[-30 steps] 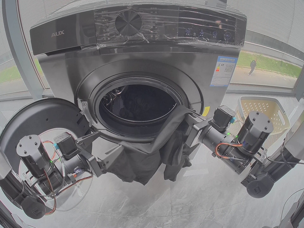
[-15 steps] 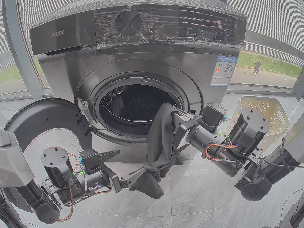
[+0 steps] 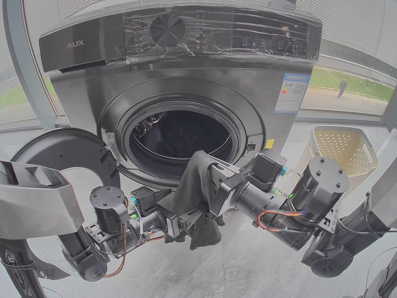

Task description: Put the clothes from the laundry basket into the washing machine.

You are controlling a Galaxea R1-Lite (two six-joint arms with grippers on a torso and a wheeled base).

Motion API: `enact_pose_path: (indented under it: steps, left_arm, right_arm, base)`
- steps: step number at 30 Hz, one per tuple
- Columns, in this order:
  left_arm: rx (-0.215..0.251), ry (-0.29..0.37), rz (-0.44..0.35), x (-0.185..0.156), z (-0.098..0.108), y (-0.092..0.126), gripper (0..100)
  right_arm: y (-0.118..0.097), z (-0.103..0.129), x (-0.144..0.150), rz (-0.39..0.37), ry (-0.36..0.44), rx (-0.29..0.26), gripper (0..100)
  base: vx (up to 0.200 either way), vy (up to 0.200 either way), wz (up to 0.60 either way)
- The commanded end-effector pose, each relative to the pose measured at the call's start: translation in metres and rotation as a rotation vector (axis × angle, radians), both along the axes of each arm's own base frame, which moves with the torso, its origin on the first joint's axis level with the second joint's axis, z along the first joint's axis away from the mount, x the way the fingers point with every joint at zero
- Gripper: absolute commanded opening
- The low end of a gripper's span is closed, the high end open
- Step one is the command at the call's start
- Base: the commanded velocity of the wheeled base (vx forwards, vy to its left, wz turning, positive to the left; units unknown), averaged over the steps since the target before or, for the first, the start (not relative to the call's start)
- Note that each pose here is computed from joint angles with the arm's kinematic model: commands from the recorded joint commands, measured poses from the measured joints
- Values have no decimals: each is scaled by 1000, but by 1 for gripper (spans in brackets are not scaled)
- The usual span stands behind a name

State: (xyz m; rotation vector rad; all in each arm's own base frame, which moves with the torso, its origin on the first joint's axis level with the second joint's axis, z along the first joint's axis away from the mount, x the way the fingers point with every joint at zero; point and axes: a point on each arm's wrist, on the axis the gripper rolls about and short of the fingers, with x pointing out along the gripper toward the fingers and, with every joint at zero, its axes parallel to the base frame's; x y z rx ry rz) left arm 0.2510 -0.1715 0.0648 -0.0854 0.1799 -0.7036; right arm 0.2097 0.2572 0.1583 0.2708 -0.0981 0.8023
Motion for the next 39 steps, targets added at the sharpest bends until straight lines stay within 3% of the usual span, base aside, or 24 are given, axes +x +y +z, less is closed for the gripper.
enact_pose_path:
  steps: [1, 6, 7, 12, 20, 24, 29, 35, 36, 39]
  left_arm:
    - [28, 36, 13, 14, -23, -8, 100]
    - [31, 23, 61, 28, -29, -10, 100]
    - [31, 23, 61, 28, -29, -10, 0]
    - [30, 16, 76, 26, -25, -6, 0]
    - [-32, -49, 29, -13, 21, 2, 0]
    - [-54, -86, 56, -23, 38, 14, 0]
    - [-68, -110, 151, -13, 46, 35, 0]
    - [-100, -145, 147, -15, 58, 38, 0]
    - [-104, -150, 149, -15, 59, 38, 0]
    - [-117, -167, 153, -18, 65, 39, 0]
  right_arm:
    - [5, -3, -8, 24, 13, -5, 0]
    - [4, -5, -8, 18, 15, -6, 0]
    - [4, -5, -8, 18, 15, -6, 0]
    - [1, -6, -3, -2, 18, -9, 0]
    - [-11, -14, 29, -98, 24, -14, 0]
    - [-18, -29, 29, -113, 62, -63, 0]
    - [-25, -50, 14, -87, 118, -155, 0]
    - [-29, -61, 8, -80, 149, -197, 0]
    - [-29, -61, 8, -82, 150, -198, 100]
    - [-29, -63, 6, -83, 157, -204, 100]
  base:
    - [0, 0, 0]
    - [0, 0, 0]
    - [0, 0, 0]
    - [0, 0, 0]
    - [0, 0, 0]
    - [0, 0, 0]
    - [0, 0, 0]
    - [0, 0, 0]
    - [0, 0, 0]
    - [0, 0, 0]
